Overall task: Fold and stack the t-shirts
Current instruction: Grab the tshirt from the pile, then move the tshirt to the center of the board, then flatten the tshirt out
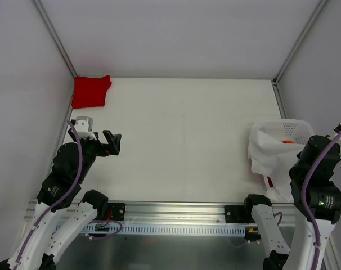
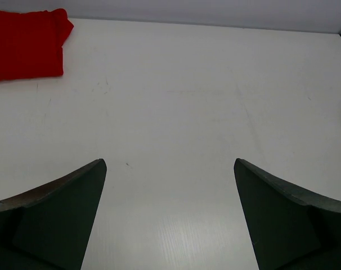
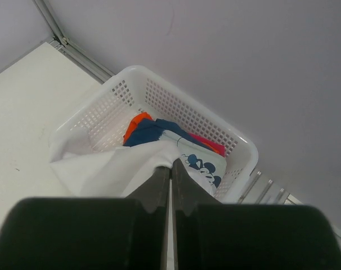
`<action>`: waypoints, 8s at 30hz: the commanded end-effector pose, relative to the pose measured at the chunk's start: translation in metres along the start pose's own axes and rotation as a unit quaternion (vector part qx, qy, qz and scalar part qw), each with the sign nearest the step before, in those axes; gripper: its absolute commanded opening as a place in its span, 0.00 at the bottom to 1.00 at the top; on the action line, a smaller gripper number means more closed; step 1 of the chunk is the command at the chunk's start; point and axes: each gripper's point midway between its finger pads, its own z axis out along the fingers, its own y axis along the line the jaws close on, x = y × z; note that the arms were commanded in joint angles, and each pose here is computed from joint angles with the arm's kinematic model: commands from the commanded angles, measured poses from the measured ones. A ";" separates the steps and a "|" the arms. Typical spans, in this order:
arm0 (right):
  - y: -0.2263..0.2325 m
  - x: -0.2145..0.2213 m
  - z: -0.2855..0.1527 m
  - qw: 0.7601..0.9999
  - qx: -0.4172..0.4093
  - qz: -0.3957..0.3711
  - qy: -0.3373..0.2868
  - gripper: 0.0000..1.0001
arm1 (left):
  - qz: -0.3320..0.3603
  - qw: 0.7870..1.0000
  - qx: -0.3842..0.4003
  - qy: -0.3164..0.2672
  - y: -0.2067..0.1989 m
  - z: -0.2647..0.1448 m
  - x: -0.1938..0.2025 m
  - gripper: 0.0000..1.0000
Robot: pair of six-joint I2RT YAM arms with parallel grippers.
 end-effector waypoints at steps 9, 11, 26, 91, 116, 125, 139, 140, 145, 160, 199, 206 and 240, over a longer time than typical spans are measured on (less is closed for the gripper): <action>-0.002 -0.008 -0.002 1.000 0.001 0.011 -0.018 0.01 | -0.010 0.999 0.006 -0.047 0.001 -0.010 -0.018 0.99; -0.003 -0.007 -0.002 1.000 0.003 0.013 -0.018 0.01 | -0.011 0.999 0.006 -0.050 0.001 -0.011 -0.020 0.99; 0.262 0.023 -0.182 0.691 -0.690 -0.013 0.218 0.00 | 0.008 0.998 0.035 -0.044 -0.008 -0.007 -0.014 0.99; 0.241 0.201 -0.074 0.891 -0.301 -0.282 0.192 0.99 | 0.050 0.928 -0.001 0.368 -0.124 0.093 0.228 0.99; 0.216 0.216 -0.082 0.884 -0.315 -0.286 0.195 1.00 | -0.009 0.960 0.061 0.274 -0.153 0.128 0.226 0.99; 0.217 0.221 -0.080 0.883 -0.307 -0.296 0.195 1.00 | -0.035 0.945 -0.001 0.324 -0.124 0.105 0.265 0.99; 0.221 0.231 -0.079 0.882 -0.296 -0.309 0.198 1.00 | -0.048 0.937 0.019 0.346 -0.148 0.092 0.286 0.96; 0.221 0.232 -0.079 0.882 -0.296 -0.309 0.198 0.99 | -0.048 0.937 0.018 0.346 -0.151 0.092 0.288 0.96; 0.220 0.234 -0.078 0.882 -0.292 -0.313 0.198 1.00 | -0.043 0.935 0.021 0.351 -0.161 0.089 0.294 0.86; 0.213 0.237 -0.076 0.883 -0.289 -0.309 0.203 0.99 | -0.033 0.938 0.005 0.344 -0.158 0.088 0.295 0.00; 0.164 0.357 -0.241 0.817 -0.389 -0.345 0.249 1.00 | 0.117 0.985 -0.061 0.108 -0.078 0.088 0.060 0.00; 0.153 0.381 -0.236 0.818 -0.376 -0.356 0.253 0.99 | 0.114 0.984 -0.062 0.119 -0.072 0.087 0.072 0.00; 0.234 0.366 -0.284 0.789 -0.423 -0.399 0.199 0.99 | 0.115 0.981 -0.058 0.147 -0.071 0.088 0.100 0.00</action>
